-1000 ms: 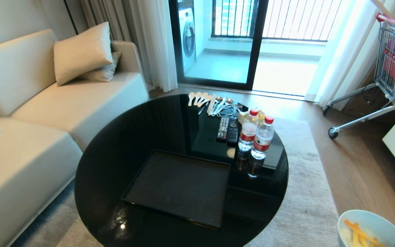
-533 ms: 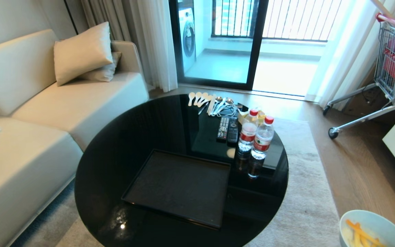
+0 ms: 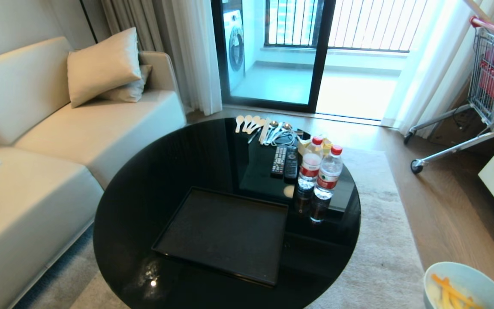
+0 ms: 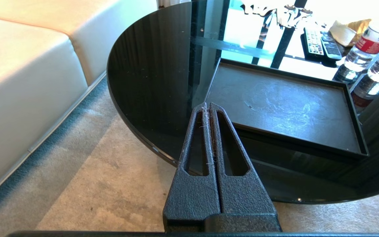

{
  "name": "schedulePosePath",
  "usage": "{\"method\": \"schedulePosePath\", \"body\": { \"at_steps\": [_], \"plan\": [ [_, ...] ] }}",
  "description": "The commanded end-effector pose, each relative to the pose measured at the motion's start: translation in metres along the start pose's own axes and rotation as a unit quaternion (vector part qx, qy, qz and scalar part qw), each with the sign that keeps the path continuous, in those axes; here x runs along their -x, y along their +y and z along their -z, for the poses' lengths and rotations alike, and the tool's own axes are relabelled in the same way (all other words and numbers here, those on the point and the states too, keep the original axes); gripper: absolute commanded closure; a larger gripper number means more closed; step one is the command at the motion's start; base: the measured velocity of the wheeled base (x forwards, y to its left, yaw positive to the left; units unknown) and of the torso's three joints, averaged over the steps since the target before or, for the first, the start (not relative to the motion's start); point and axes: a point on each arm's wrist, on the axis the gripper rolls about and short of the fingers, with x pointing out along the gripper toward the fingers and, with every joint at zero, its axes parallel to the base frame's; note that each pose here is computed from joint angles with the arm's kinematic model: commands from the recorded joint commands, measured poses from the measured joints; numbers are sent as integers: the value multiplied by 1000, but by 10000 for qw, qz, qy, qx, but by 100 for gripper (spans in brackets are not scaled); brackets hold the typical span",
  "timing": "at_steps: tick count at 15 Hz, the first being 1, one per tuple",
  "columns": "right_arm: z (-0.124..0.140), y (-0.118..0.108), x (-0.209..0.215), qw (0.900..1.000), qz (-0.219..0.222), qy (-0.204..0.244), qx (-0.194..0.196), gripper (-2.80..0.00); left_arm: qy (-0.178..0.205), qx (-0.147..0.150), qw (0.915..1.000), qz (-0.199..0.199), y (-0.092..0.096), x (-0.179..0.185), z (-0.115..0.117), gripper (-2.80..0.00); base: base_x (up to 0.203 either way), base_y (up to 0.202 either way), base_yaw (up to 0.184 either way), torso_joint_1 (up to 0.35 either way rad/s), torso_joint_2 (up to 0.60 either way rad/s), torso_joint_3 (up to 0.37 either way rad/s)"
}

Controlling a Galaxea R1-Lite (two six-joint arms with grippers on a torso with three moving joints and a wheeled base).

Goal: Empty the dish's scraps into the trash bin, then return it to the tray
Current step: Move the bowl over the trash can

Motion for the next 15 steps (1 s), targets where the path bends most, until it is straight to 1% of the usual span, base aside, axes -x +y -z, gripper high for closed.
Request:
{"method": "schedulePosePath", "body": {
  "at_steps": [1,2,4,6,7,13,14,15],
  "plan": [
    [-1,7,-4,9999,-27,-22,137,0,-4,3,10000,-2,0,0,0,0,0,0,0,0,0,0],
    [-2,11,-6,9997,-113,-61,224,0,-4,3,10000,-2,0,0,0,0,0,0,0,0,0,0],
    [-3,13,-5,9995,-161,-72,271,0,-4,3,10000,-2,0,0,0,0,0,0,0,0,0,0],
    [-5,15,-3,9984,-239,-89,512,0,-4,3,10000,-2,0,0,0,0,0,0,0,0,0,0],
    [-6,16,-3,9980,-268,-99,567,0,-4,3,10000,-2,0,0,0,0,0,0,0,0,0,0],
    [-10,21,2,9978,-435,-94,501,0,-4,3,10000,-2,0,0,0,0,0,0,0,0,0,0],
    [-10,22,1,9978,-439,-73,499,0,-4,3,10000,-2,0,0,0,0,0,0,0,0,0,0],
    [-10,22,1,9975,-486,46,507,0,-4,3,10000,-2,0,0,0,0,0,0,0,0,0,0]
  ]
}}
